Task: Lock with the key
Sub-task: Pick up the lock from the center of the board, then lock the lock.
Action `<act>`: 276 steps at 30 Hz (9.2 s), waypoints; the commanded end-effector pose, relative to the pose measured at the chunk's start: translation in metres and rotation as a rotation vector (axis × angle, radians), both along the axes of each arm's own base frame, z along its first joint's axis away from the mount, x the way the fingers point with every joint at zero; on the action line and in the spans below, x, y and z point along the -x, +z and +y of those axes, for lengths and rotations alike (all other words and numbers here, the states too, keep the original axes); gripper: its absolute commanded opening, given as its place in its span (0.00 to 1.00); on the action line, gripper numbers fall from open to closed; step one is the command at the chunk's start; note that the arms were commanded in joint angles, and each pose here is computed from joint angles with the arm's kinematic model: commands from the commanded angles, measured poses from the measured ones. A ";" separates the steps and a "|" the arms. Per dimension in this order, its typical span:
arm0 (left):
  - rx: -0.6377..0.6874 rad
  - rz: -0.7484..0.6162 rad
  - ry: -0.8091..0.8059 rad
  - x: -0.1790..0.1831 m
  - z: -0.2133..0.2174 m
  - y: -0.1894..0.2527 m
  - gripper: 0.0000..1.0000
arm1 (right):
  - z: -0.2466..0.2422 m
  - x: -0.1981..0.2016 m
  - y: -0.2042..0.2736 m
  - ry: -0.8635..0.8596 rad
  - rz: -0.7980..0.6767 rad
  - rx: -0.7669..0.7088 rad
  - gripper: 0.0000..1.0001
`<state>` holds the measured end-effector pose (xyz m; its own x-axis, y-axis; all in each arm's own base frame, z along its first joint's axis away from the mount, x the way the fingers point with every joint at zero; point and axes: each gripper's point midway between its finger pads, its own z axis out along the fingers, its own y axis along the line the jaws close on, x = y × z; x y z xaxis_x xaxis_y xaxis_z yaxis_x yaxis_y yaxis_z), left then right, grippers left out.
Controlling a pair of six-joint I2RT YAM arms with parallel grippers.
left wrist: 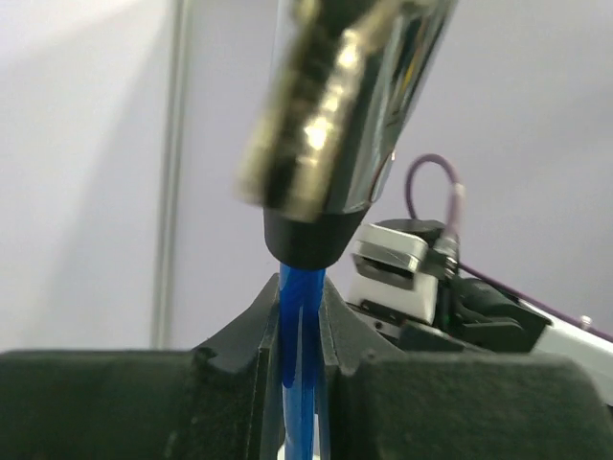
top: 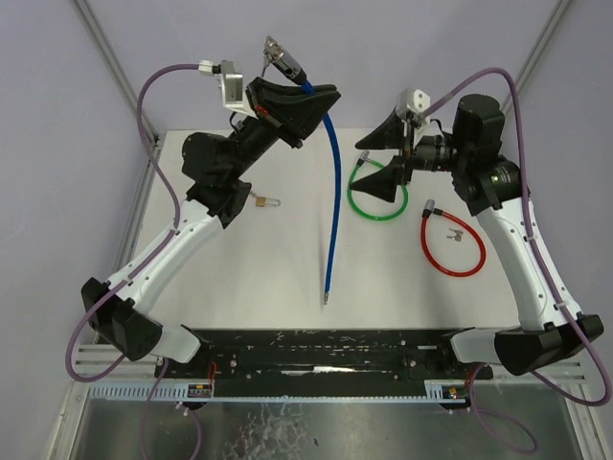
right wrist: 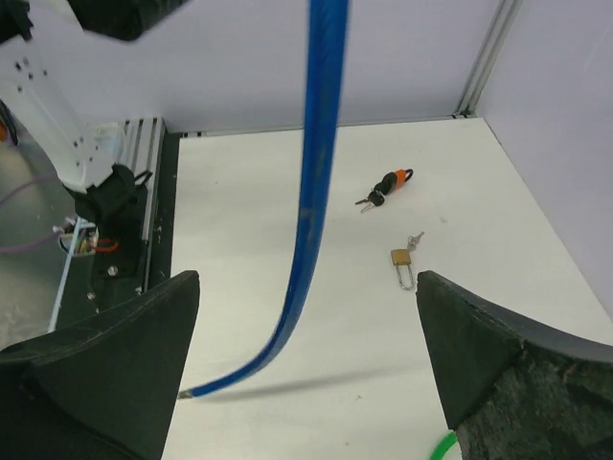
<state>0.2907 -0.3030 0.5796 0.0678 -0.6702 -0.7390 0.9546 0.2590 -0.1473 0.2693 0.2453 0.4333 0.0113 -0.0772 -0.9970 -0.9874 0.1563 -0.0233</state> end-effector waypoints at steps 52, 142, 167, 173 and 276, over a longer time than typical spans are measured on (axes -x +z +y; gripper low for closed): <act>-0.028 0.126 -0.235 0.042 -0.038 -0.055 0.52 | 0.028 0.048 0.021 0.270 0.273 -0.291 0.00; -0.242 0.299 -0.637 -0.062 -0.039 -0.092 0.01 | 0.075 0.077 -0.359 0.685 -1.684 0.683 0.40; -0.129 0.019 -0.207 -0.029 0.029 -0.154 0.01 | 0.047 0.116 -0.134 0.301 -0.399 0.213 0.00; -0.189 0.022 0.058 -0.019 0.047 -0.190 0.01 | 0.041 0.104 -0.079 0.166 -0.118 0.105 0.00; -1.154 -0.214 0.388 0.034 0.016 -0.371 0.01 | 0.023 -0.019 -0.223 -0.121 0.130 0.024 0.00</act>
<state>0.2629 -0.2631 0.1985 0.1810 0.3965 -0.9000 0.7557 0.5296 0.3853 0.2404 0.2621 0.1805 -0.3981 -0.2389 -0.8857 -0.9145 0.1798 0.3625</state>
